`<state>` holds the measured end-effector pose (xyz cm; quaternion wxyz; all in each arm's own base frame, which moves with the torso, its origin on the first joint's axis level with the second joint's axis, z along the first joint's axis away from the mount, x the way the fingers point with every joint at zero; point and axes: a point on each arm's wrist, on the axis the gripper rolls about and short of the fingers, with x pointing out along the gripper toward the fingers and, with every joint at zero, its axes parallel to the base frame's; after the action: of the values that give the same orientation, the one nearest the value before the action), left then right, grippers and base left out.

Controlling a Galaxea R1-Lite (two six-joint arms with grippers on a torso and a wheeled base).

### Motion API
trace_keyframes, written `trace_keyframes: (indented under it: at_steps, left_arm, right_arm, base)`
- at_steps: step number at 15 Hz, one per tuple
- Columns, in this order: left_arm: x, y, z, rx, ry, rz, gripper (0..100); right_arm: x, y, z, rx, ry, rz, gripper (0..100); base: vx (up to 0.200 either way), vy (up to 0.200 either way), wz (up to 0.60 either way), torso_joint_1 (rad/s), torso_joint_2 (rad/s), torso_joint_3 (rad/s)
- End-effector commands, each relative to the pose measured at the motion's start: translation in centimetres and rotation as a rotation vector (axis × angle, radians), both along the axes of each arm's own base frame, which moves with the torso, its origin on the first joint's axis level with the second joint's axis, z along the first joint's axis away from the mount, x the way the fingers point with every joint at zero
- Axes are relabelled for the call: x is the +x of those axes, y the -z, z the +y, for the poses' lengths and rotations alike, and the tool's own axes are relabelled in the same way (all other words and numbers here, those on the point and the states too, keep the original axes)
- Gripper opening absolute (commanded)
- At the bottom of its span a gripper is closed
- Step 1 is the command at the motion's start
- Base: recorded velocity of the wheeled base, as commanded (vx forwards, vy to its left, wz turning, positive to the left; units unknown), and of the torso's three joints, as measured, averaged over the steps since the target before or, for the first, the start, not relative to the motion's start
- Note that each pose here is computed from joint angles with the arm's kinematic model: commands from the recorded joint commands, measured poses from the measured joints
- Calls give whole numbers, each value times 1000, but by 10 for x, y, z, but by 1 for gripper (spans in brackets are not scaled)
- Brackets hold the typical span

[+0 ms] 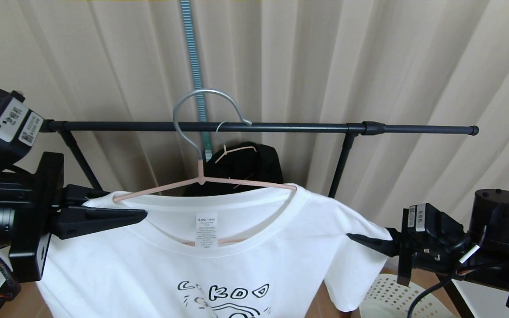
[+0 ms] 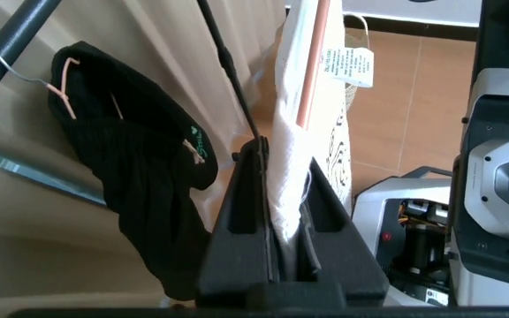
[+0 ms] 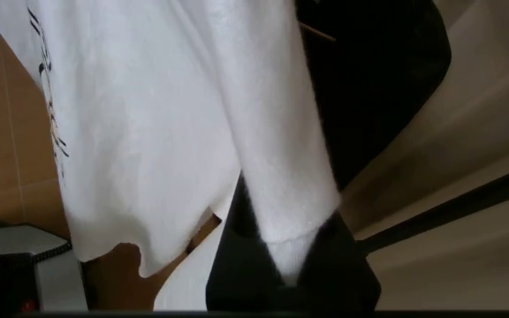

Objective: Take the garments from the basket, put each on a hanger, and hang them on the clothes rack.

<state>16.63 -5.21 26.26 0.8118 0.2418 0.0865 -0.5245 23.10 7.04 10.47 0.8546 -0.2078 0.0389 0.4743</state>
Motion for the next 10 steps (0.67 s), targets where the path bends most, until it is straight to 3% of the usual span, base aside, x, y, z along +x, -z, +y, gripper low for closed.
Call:
trace_keyframes:
  at_steps: [1, 7, 8, 10]
  left_arm:
    - [-1, -1, 1, -8, -10, 6, 0]
    - [0, 6, 1, -11, -21, 54, 0]
    - [0, 6, 1, -12, -23, 57, 0]
    - [3, 8, 1, -22, -37, 90, 0]
  right_arm:
    - [3, 2, 0, -2, 4, 7, 0]
    - [-1, -1, 1, 5, -4, -1, 0]
    - [-1, -2, 1, 6, -4, -5, 100]
    - [-2, -6, 1, 11, -7, -20, 100]
  base:
    - [0, 0, 0, 0, 0, 0]
    - [0, 0, 0, 0, 0, 0]
    - [0, 0, 0, 0, 0, 0]
    - [0, 0, 0, 0, 0, 0]
